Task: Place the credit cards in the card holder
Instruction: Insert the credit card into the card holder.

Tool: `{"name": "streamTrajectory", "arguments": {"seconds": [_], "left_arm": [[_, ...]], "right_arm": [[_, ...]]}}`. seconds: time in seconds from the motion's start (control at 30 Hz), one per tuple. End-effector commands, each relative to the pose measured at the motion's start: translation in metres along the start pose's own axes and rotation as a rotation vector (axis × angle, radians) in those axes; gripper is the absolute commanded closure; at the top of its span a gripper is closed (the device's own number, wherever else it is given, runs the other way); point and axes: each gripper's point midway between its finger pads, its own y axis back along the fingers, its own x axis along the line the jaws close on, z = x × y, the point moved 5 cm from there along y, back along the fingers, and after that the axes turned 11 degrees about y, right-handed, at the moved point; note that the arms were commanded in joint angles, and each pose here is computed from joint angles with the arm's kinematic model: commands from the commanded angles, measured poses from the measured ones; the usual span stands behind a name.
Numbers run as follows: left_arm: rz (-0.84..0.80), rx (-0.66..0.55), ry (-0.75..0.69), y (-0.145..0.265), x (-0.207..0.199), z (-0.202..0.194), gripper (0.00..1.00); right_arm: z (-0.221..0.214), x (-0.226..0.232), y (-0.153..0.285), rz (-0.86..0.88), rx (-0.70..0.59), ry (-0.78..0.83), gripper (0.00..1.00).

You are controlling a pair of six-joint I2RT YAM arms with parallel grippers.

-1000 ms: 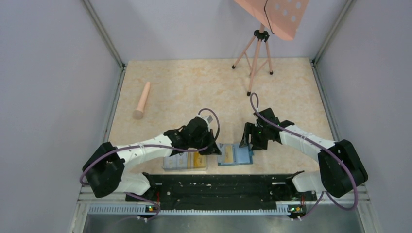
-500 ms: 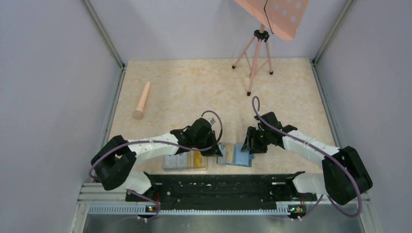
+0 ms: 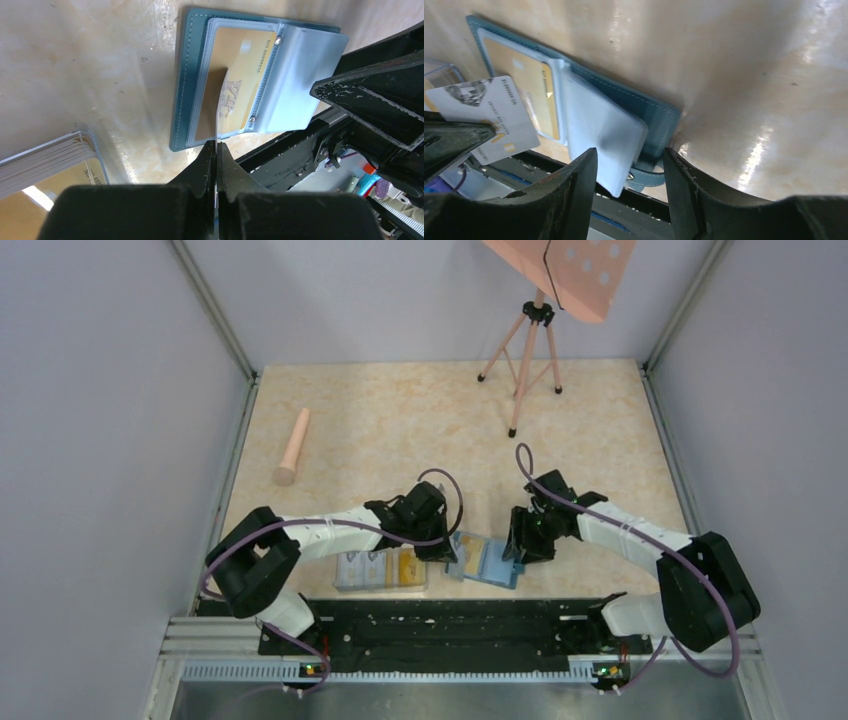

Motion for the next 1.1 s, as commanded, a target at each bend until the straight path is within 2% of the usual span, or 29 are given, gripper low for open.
{"name": "streamTrajectory", "arguments": {"seconds": [0.0, 0.47, 0.6, 0.77, 0.87, 1.0, 1.07], "left_arm": [[0.078, -0.027, 0.019, -0.002, 0.007, 0.003, 1.0], [0.109, -0.008, 0.021, -0.01, 0.013, 0.0, 1.0], [0.105, -0.003, 0.014, -0.011, 0.01, 0.0, 1.0], [0.111, 0.002, 0.011, -0.012, 0.011, -0.001, 1.0], [0.112, 0.004, 0.01, -0.013, 0.011, -0.001, 1.0], [0.116, 0.006, 0.011, -0.014, 0.013, -0.002, 1.0], [0.118, 0.009, 0.011, -0.014, 0.013, -0.002, 1.0]], "right_arm": [[-0.005, -0.01, 0.013, -0.126, 0.038, 0.005, 0.49], [-0.007, -0.019, 0.017, -0.198, 0.036, -0.009, 0.5], [0.002, -0.015, 0.023, -0.148, -0.05, -0.053, 0.51], [0.017, -0.015, 0.034, -0.121, -0.146, -0.084, 0.64], [0.016, -0.016, 0.028, -0.124, -0.11, -0.076, 0.76], [0.008, -0.019, 0.016, -0.107, -0.048, -0.076, 0.98], [0.006, -0.018, 0.013, -0.085, -0.034, -0.074, 1.0]]}}
